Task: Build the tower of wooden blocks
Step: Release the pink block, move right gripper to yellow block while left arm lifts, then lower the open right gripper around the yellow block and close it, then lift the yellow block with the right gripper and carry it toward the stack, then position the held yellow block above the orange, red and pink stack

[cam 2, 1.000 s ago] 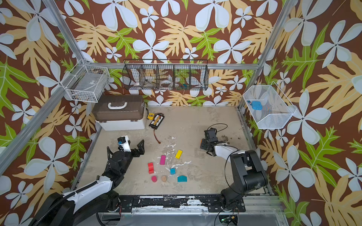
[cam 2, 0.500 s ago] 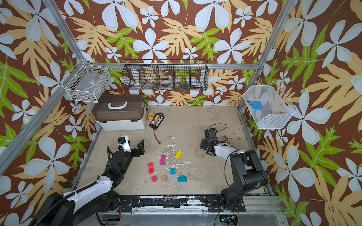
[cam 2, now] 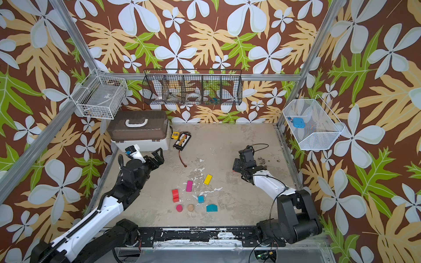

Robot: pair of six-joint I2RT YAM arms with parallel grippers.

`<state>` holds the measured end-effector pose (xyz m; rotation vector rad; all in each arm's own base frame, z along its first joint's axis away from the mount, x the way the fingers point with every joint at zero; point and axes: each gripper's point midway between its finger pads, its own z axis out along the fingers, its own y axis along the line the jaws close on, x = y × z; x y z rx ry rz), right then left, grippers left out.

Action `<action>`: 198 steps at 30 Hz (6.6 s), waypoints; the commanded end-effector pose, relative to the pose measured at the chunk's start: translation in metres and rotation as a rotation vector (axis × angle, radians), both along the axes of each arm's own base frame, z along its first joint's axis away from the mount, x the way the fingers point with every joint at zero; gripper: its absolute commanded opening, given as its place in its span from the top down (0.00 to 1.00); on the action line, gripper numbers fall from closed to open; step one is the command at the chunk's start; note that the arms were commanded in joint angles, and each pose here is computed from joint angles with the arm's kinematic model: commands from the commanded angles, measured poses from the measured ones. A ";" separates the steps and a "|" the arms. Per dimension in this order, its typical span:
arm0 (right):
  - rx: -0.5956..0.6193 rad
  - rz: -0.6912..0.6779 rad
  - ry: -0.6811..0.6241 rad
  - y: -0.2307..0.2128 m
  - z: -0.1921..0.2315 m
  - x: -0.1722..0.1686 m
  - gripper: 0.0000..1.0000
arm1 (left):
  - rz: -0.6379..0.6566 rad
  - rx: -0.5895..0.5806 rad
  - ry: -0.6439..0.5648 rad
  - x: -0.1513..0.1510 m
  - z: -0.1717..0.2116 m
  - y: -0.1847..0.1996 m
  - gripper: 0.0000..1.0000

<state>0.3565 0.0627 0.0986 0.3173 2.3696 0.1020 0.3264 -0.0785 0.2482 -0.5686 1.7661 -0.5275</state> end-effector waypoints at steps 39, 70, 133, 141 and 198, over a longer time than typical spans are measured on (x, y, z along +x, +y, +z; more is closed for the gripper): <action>-0.052 0.390 0.037 0.190 -0.048 -0.027 0.28 | -0.291 -0.330 0.395 -0.056 -0.019 -0.059 0.00; -0.201 0.295 0.045 0.161 -0.061 -0.054 0.34 | -0.368 -0.205 0.101 -0.012 -0.095 -0.072 0.01; -0.211 0.352 0.156 0.140 -0.085 -0.095 0.22 | -0.374 -0.184 0.017 -0.015 -0.068 -0.069 0.00; -0.266 0.335 0.167 0.135 -0.090 -0.091 0.26 | -0.375 -0.183 0.002 -0.017 -0.064 -0.067 0.00; -0.381 1.064 -0.508 0.154 0.163 -0.036 1.00 | -0.333 -0.163 -0.120 -0.029 -0.031 -0.051 0.00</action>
